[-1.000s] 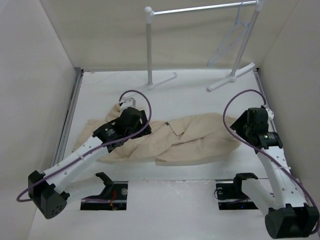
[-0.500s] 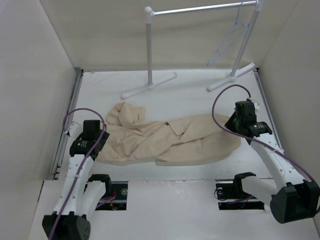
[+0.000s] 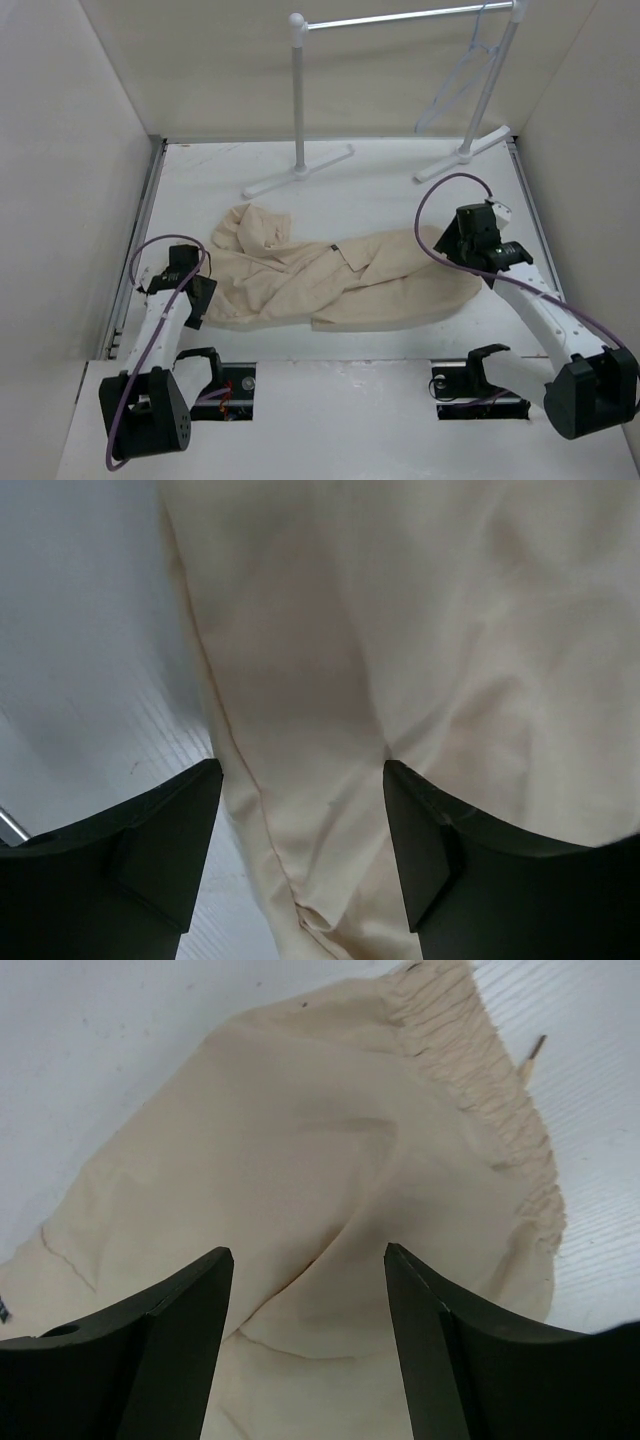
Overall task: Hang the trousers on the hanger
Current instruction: Flatten out the trousers at the center of the board.
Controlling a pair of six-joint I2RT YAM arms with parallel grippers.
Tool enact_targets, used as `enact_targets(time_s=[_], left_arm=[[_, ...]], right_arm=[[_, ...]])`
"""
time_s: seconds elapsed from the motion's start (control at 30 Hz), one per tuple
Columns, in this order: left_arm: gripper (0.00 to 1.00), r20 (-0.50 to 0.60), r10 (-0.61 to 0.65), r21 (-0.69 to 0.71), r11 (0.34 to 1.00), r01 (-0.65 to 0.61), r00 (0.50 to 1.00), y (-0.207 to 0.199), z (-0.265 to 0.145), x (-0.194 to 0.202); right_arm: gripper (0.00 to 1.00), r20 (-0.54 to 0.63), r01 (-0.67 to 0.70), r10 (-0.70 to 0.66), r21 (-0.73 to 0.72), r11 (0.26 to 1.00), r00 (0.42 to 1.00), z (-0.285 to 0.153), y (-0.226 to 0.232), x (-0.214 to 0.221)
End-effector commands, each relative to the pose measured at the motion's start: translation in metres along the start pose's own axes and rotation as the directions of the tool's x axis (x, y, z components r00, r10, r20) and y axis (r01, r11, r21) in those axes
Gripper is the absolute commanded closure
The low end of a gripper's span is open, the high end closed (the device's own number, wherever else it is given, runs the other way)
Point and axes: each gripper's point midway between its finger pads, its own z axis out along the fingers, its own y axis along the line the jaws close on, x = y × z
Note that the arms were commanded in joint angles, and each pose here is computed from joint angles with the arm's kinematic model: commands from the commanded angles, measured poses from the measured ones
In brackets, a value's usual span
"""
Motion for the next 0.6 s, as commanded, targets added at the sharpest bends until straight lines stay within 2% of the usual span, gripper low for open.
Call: enact_targets(time_s=[0.0,0.07,0.13,0.2,0.27,0.33,0.43,0.57], left_arm=[[0.40,-0.003,-0.020,-0.016,1.000,0.020,1.000,0.000,0.019,0.005],[0.50,-0.005,-0.006,-0.006,1.000,0.006,1.000,-0.007,0.026,0.007],[0.68,0.002,0.009,0.027,1.000,-0.010,1.000,-0.017,0.027,0.009],[0.81,0.020,0.010,0.068,0.998,-0.011,1.000,-0.025,0.023,0.007],[0.90,0.033,0.012,0.094,0.995,-0.015,0.999,-0.029,0.019,0.004],[0.95,0.036,0.006,0.103,0.995,-0.010,0.999,-0.028,0.016,0.001],[0.98,0.048,-0.002,0.153,0.988,-0.006,0.999,-0.033,0.004,-0.002],[0.99,0.078,-0.012,0.202,0.979,-0.004,0.997,-0.041,-0.018,-0.013]], right_arm=[[0.31,0.082,-0.055,0.048,0.091,0.994,0.995,0.000,-0.025,-0.020],[0.31,0.103,-0.070,0.058,0.113,0.991,0.993,0.005,-0.026,-0.030],[0.31,0.115,-0.090,0.074,0.144,0.986,0.991,0.016,-0.028,-0.042],[0.32,0.127,-0.109,0.087,0.175,0.979,0.988,0.031,-0.029,-0.053],[0.32,0.130,-0.135,0.111,0.196,0.971,0.985,0.045,-0.033,-0.063],[0.34,0.147,-0.171,0.140,0.222,0.960,0.979,0.055,-0.040,-0.072],[0.38,0.157,-0.230,0.193,0.265,0.936,0.968,0.076,-0.056,-0.085],[0.48,0.082,-0.230,0.215,0.305,0.924,0.973,0.110,-0.061,-0.078]])
